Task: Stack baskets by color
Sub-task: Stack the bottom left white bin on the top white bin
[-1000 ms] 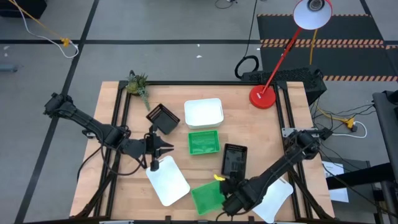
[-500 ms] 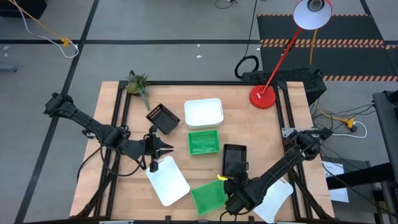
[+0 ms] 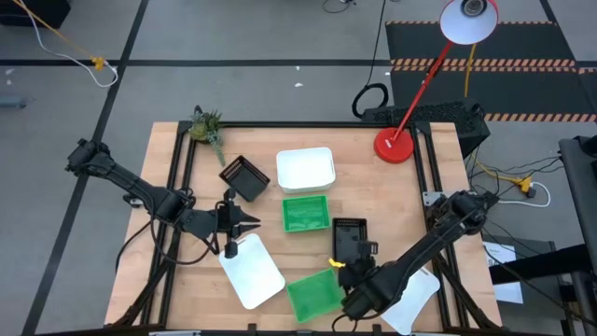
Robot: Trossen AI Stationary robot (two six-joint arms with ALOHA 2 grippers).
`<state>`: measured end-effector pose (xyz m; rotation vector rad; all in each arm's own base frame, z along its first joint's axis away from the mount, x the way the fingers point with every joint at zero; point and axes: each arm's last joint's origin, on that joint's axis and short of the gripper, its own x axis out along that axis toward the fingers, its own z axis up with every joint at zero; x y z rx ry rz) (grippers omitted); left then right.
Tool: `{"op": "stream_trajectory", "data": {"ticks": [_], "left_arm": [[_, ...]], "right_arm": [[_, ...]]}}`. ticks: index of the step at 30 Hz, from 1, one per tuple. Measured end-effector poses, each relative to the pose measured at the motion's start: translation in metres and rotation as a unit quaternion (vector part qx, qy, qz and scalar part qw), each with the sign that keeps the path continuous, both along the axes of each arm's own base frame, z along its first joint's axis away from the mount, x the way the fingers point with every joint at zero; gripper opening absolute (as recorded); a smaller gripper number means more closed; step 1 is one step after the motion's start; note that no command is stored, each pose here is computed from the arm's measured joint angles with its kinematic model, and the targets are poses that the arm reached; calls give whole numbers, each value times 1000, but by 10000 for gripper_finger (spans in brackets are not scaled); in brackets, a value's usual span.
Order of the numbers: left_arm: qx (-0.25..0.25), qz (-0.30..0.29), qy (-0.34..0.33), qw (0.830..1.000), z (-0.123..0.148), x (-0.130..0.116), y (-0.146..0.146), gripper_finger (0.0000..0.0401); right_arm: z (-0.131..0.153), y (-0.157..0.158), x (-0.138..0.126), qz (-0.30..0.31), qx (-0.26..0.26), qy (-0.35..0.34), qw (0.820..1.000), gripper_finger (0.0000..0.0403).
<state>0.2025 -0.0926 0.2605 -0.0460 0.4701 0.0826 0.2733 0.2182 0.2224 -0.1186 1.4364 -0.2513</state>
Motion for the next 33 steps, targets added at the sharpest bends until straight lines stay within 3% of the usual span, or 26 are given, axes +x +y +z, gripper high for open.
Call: {"op": "stream_trajectory", "data": {"ticks": [14,20,29,33], "left_arm": [[-18,-5,-9,1000,0,1,-7,63],[-7,-65,-11,998,0,7,-46,62],[36,-89,107,990,-2,27,-120,63],[4,-82,130,988,-3,29,-145,63]], "right_arm": [[39,-5,-18,-6,-4,-85,996,38],[59,-9,-28,-6,14,-115,993,38],[81,-16,-42,10,33,-140,989,38],[83,-10,-47,25,30,-153,987,38]]}}
